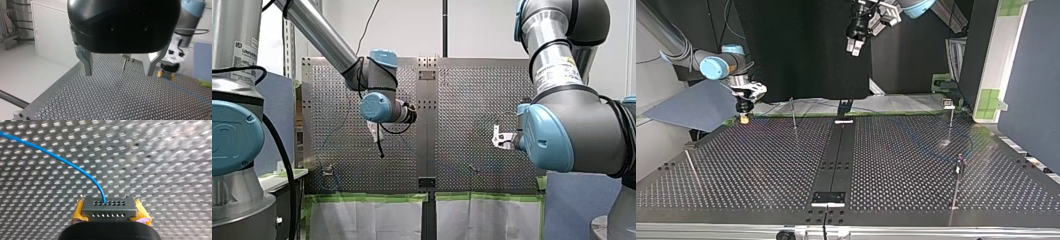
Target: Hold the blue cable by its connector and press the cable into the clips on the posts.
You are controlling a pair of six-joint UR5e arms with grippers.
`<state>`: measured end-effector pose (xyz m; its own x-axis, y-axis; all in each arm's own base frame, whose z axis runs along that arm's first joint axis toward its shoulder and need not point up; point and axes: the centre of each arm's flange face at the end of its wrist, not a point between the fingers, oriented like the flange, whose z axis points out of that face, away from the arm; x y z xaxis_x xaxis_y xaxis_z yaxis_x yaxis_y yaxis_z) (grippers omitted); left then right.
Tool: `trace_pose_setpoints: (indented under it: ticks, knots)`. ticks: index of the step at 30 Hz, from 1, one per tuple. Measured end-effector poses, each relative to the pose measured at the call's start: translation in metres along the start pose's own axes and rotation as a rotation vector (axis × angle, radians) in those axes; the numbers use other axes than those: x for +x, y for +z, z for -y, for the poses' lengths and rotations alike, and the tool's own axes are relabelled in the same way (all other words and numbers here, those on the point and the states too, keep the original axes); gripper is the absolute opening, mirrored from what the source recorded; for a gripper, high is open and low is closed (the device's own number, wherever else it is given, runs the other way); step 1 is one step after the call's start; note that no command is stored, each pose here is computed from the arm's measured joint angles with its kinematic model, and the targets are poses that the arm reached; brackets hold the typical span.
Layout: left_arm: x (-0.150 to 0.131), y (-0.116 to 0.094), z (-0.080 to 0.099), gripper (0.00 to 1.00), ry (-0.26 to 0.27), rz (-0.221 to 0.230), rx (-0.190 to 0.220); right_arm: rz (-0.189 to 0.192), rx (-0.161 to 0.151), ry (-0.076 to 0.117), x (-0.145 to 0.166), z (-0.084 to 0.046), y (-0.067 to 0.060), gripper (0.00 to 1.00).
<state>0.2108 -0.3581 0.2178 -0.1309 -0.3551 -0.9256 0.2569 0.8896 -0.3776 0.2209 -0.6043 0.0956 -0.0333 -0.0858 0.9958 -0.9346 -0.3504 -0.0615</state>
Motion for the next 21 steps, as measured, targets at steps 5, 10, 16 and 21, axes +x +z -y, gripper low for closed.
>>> trace_pose_setpoints:
  ticks: [5, 10, 16, 21]
  knots:
    - [0.009, -0.009, -0.014, 1.00, 0.010, 0.002, -0.005, -0.058, 0.011, -0.016, 0.030, 0.007, -0.001, 0.00]
    - [0.019, -0.019, -0.028, 1.00, 0.027, -0.016, -0.016, -0.108, 0.021, -0.030, 0.060, 0.013, -0.003, 0.00]
    - [0.022, -0.024, -0.033, 1.00, 0.035, -0.027, -0.020, -0.122, 0.024, -0.035, 0.070, 0.015, -0.004, 0.00]
    - [0.023, -0.024, -0.034, 1.00, 0.035, -0.027, -0.020, -0.123, 0.024, -0.035, 0.070, 0.015, -0.004, 0.00]
